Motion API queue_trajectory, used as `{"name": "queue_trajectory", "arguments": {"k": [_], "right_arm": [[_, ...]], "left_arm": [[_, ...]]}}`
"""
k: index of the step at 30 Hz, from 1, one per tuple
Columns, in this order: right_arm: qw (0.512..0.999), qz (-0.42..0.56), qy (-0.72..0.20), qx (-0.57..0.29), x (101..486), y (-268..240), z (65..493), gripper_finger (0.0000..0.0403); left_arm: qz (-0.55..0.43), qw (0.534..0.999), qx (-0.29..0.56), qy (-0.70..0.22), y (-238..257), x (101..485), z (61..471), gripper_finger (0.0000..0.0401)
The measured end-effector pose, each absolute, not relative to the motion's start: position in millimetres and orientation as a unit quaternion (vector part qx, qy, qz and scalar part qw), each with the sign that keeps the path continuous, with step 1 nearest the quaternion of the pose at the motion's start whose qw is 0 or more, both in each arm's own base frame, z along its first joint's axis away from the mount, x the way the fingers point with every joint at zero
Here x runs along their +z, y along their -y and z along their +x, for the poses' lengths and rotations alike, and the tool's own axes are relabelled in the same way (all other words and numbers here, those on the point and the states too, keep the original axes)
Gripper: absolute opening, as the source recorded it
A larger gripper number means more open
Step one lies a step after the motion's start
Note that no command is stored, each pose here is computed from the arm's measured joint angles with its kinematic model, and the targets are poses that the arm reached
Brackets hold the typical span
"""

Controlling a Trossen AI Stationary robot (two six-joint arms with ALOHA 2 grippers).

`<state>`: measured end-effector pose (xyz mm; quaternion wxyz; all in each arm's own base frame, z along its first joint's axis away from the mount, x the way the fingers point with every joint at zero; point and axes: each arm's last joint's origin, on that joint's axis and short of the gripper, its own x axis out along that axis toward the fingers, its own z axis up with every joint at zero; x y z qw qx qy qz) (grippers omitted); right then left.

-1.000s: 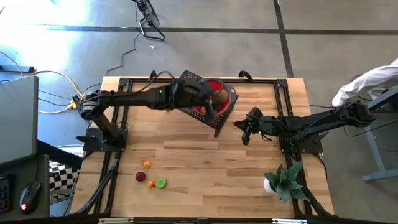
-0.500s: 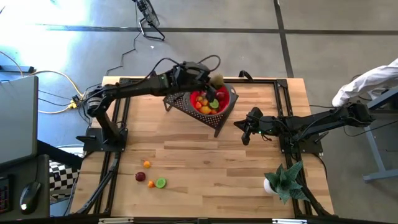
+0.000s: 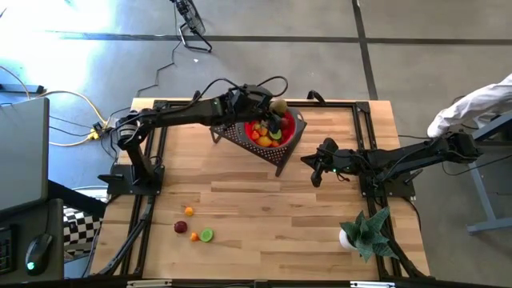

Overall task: Pick & Place Fruit
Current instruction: Put the kiwi into the strainer bowl on the shelf

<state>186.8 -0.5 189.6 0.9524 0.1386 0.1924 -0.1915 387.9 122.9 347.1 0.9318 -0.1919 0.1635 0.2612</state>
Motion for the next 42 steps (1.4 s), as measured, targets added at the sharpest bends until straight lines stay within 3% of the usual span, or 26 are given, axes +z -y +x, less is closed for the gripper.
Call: {"name": "queue_trajectory", "arguments": {"k": [27,38,42], "right_arm": [[0.952,0.138,-0.192,-0.192,189.6,0.5,186.8,0.0002],[0.952,0.138,-0.193,-0.191,189.5,0.4,186.8,0.0002],[0.952,0.137,-0.197,-0.192,188.5,0.4,186.3,0.0002]], "left_arm": [[-0.224,0.915,0.271,-0.198,-122.2,336.9,386.7,0.0220],[-0.234,0.915,0.249,-0.217,-124.6,317.9,399.9,0.0305],[-0.236,0.914,0.249,-0.216,-124.5,318.2,399.6,0.0316]]}}
